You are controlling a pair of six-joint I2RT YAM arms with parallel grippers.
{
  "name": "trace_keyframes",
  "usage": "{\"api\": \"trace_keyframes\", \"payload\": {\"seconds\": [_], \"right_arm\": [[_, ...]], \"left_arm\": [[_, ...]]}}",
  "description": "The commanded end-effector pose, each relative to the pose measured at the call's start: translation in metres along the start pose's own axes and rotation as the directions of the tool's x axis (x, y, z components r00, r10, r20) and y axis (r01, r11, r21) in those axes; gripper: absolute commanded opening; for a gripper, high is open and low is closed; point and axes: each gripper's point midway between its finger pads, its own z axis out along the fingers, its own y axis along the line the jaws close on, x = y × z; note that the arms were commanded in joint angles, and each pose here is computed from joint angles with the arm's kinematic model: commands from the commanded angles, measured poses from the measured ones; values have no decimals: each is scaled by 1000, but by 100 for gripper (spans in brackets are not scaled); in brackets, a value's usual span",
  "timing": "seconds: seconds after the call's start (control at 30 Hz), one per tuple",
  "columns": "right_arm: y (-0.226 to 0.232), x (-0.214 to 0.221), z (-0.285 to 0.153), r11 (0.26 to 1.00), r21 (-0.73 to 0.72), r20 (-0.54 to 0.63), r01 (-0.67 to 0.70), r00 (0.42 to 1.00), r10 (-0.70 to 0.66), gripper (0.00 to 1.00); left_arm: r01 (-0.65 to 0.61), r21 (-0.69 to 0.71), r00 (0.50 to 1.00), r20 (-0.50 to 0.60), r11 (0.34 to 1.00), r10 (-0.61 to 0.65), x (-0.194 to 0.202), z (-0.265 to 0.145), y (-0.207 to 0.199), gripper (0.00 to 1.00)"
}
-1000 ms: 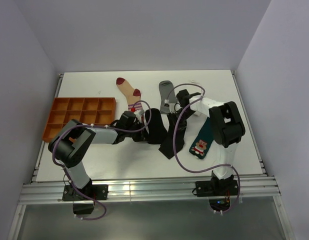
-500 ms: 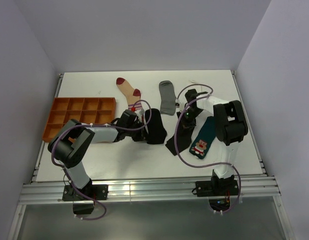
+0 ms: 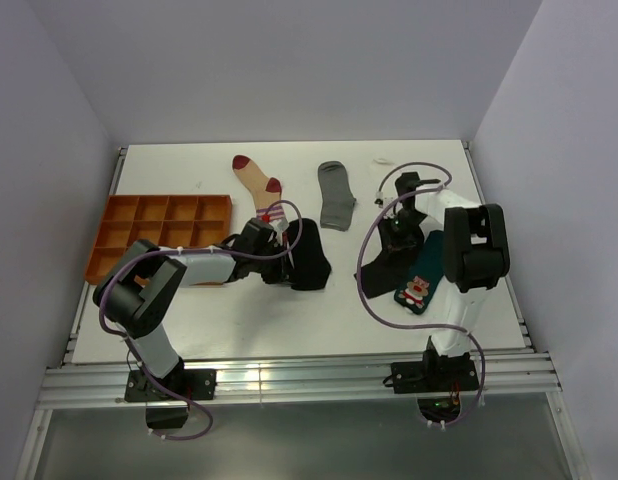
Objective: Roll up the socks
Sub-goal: Roll the sock at the center of the board.
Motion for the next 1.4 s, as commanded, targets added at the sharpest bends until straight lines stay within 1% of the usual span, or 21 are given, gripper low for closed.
{"api": "trace_keyframes", "payload": {"seconds": [0.0,0.03,0.17,0.23,0.27,0.3,0.37,0.4,0.5,0.53,0.6,0.67,0.77,0.9,1.0,1.1,1.13,1.2,1.23,1.33,1.37], "right_arm": [[6,-31,-25,985,54,161,162,973,-168,29],[14,-35,-28,981,42,185,188,964,-193,32],[54,-52,-44,934,22,298,356,889,-346,33],[76,-54,-45,901,16,321,433,852,-415,34],[88,-56,-49,873,14,350,487,816,-461,34],[96,-54,-47,854,9,355,520,797,-489,34],[122,-53,-47,789,14,386,615,724,-571,34],[127,-48,-42,768,9,386,641,706,-594,34],[150,-37,-37,679,22,417,734,610,-673,34],[160,-31,-35,637,33,424,770,566,-707,34],[169,-23,-35,584,68,449,809,498,-742,35],[181,-12,-33,507,108,468,855,406,-785,36],[194,0,-35,433,159,491,887,309,-814,39],[206,13,-37,367,187,513,911,228,-827,44],[214,25,-29,320,191,511,928,184,-839,44],[213,33,-15,278,225,482,934,141,-865,44],[218,37,-10,244,238,472,940,107,-875,44],[216,39,0,216,282,446,935,72,-892,44],[222,44,3,185,289,442,939,40,-896,44],[222,41,10,160,348,410,924,4,-912,44],[228,42,11,143,363,412,921,-21,-911,44]], "left_arm": [[45,-116,994,-94,992,-56,24,-4,24,0],[47,-120,994,-91,992,-58,21,-4,22,0],[68,-153,989,-116,986,-86,21,-8,21,0],[77,-167,986,-134,983,-100,22,-9,20,0],[83,-175,985,-137,981,-108,22,-9,21,0],[92,-168,983,-143,981,-117,21,-9,18,0],[107,-185,976,-166,977,-138,26,-8,20,0],[116,-181,973,-176,977,-148,26,-7,18,0],[135,-193,964,-202,972,-174,30,-6,18,0],[140,-188,961,-212,972,-179,31,-6,16,0],[149,-197,955,-226,969,-193,32,-6,16,0],[154,-207,949,-242,966,-203,35,-8,16,0],[155,-210,945,-252,965,-207,34,-7,15,0],[166,-209,936,-273,964,-220,35,-5,13,0],[174,-205,932,-282,963,-229,35,-3,12,0],[181,-199,925,-297,963,-236,37,-2,10,1],[180,-199,925,-300,963,-235,37,-2,10,0],[180,-201,922,-307,963,-236,38,-2,10,0],[178,-200,921,-312,964,-235,38,-3,9,0],[173,-208,918,-321,963,-234,38,-5,10,0],[174,-212,916,-323,962,-237,39,-6,10,0]]}}
